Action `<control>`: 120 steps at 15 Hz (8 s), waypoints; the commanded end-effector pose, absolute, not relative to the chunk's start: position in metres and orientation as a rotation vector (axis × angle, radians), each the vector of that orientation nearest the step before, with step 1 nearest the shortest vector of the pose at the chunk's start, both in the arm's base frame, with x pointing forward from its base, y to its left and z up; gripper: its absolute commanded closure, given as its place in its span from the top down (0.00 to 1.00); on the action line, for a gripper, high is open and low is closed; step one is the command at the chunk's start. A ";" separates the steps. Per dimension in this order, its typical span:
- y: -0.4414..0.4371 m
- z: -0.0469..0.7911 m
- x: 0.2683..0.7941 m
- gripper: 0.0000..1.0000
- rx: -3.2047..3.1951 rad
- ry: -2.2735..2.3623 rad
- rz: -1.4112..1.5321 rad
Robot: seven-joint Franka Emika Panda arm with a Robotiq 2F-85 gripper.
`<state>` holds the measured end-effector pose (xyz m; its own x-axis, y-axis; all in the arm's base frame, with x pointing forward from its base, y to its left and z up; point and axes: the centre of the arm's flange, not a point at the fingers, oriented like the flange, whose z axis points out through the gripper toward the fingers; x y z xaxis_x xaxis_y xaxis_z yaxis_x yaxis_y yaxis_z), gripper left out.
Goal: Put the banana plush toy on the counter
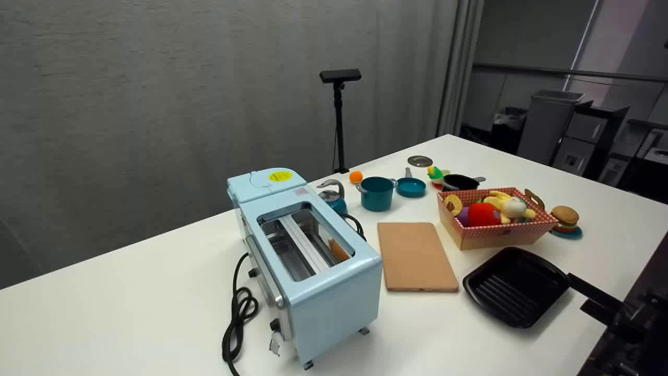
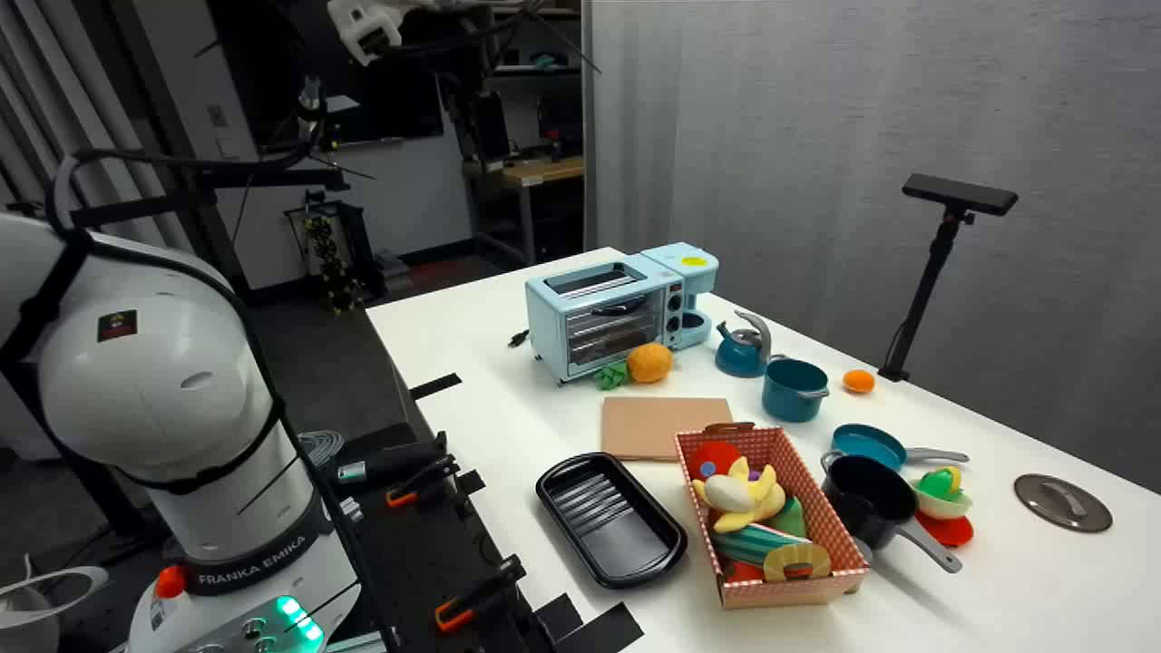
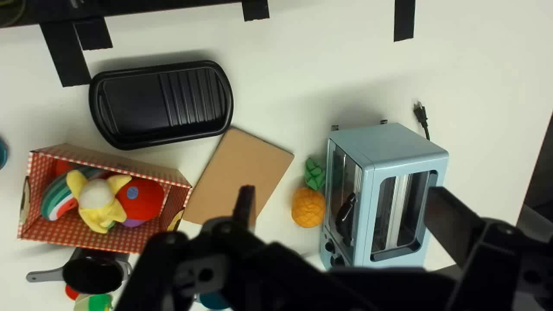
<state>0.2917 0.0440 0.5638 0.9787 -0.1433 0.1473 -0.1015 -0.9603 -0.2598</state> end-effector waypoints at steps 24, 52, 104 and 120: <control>0.044 0.563 0.292 1.00 -2.873 0.181 -0.238; 0.012 0.571 0.329 1.00 -2.898 0.334 -0.211; -0.172 0.361 0.509 1.00 -2.701 1.233 -0.086; -0.180 0.306 0.520 1.00 -2.647 1.264 0.008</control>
